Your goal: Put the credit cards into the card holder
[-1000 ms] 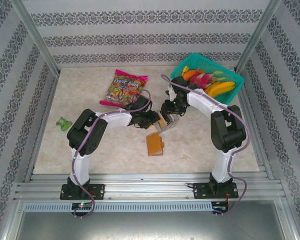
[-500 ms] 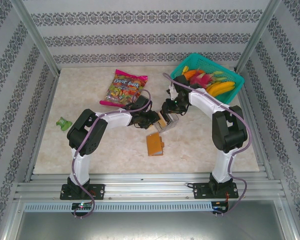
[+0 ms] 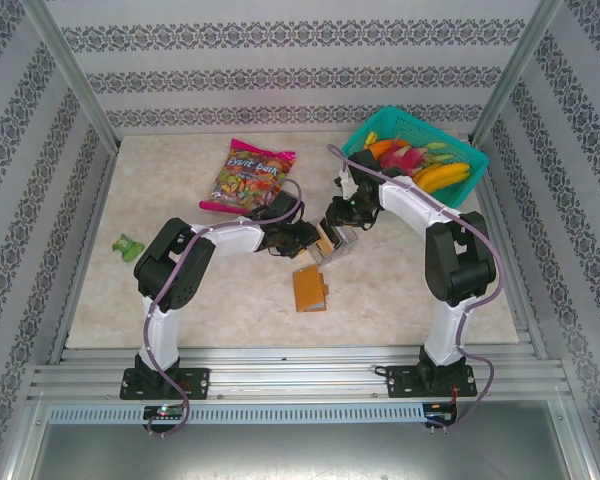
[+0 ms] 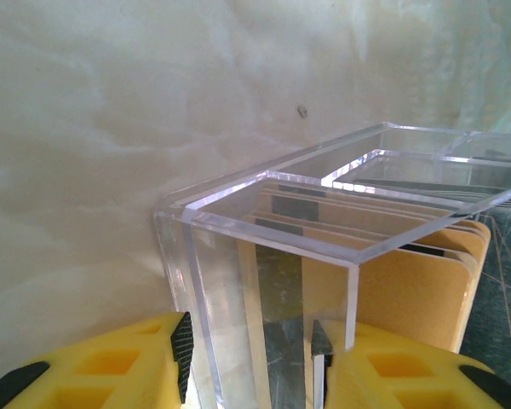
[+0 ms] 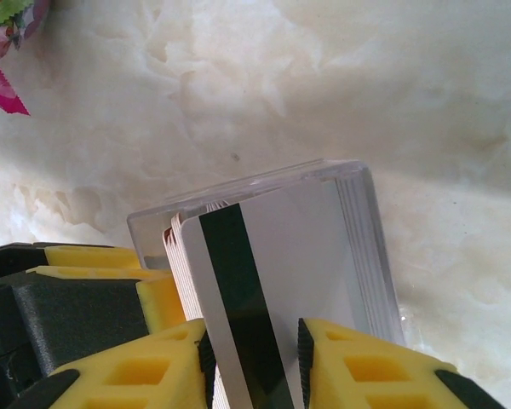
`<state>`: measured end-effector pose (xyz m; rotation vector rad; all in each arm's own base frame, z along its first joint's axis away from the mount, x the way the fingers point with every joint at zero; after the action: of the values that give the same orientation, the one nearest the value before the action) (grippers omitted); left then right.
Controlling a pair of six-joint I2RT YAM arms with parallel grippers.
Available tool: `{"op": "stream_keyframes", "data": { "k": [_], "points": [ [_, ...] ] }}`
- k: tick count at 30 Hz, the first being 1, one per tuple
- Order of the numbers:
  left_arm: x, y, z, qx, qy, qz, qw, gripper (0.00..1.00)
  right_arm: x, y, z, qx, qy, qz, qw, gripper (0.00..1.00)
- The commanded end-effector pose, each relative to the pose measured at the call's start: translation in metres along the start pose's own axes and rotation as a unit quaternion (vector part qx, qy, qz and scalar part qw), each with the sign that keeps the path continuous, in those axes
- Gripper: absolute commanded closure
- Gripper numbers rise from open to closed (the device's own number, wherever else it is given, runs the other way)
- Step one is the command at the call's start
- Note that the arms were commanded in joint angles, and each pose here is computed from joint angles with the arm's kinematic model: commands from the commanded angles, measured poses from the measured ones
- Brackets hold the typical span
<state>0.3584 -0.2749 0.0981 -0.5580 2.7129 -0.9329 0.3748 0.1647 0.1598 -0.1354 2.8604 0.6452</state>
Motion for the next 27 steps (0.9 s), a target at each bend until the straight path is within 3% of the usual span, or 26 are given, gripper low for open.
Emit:
{"op": "stream_keyframes", "data": {
  "k": [1, 16, 27],
  "points": [
    [-0.002, 0.019, 0.01, -0.037, 0.011, -0.007, 0.999, 0.56, -0.002, 0.012, -0.018, -0.023, -0.012, -0.002, 1.0, 0.69],
    [-0.001, 0.02, 0.011, -0.035, 0.015, -0.008, 0.999, 0.56, -0.002, 0.009, -0.024, -0.026, -0.017, 0.003, 1.0, 0.74],
    [-0.002, 0.019, 0.011, -0.034, 0.014, -0.007, 0.999, 0.56, -0.011, 0.001, -0.051, 0.05, -0.07, -0.012, 0.996, 0.89]
  ]
}}
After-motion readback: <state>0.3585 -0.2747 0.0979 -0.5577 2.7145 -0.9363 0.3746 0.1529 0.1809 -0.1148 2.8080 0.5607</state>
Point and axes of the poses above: each hand's point on the last joint's axis, 136 mm out from that joint toward the fingers, its own z axis out along the fingers, its own y axis along the line the jaws close on, x = y × z, the point moved 8 cm from there along -z, back along the fingers, and after that the axes turned 2 degrees about z, right-handed, at the moved point
